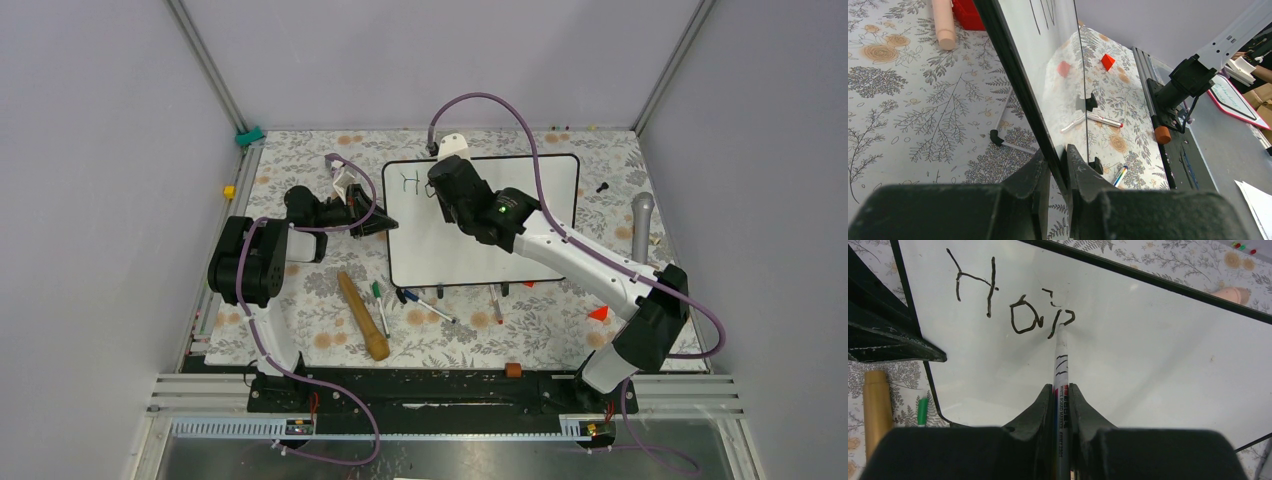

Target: Write a sentence on the whiteboard

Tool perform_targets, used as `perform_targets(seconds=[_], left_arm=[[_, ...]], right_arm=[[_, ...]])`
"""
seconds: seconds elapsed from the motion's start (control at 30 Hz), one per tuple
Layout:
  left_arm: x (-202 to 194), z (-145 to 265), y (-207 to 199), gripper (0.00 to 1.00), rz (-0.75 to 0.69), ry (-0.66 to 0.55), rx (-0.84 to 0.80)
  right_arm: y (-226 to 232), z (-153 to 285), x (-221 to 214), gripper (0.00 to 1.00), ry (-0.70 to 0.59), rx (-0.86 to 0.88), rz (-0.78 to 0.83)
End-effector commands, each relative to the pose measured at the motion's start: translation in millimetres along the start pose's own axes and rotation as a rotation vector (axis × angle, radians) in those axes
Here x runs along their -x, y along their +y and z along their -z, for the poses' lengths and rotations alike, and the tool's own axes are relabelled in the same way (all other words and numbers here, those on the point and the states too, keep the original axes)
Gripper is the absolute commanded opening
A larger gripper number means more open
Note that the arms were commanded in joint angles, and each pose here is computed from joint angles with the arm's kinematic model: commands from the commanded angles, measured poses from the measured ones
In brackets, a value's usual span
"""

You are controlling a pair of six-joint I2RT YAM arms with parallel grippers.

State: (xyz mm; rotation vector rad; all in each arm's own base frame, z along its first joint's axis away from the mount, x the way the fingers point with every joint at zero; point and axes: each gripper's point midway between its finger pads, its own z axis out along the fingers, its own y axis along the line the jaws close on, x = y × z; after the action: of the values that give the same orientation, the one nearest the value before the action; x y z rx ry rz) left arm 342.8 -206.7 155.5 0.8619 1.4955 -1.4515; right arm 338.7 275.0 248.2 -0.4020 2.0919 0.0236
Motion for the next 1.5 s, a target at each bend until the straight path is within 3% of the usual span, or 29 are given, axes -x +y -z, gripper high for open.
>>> perform_targets(seconds=[0.0,0.57,1.47], left_arm=[[23,0,-7,0.00,-0.332,-0.015,-0.042],[24,0,-6,0.00,-0.330,-0.015,-0.041],[24,0,-6,0.00,-0.330,-0.013,-0.045]], right_arm=[[2,3,9,0.00,-0.017,0.040,-0.026],[-21,31,21,0.00,-0.114,0.016,-0.051],[-25,6,13,0.00,-0.041,-0.056,-0.014]])
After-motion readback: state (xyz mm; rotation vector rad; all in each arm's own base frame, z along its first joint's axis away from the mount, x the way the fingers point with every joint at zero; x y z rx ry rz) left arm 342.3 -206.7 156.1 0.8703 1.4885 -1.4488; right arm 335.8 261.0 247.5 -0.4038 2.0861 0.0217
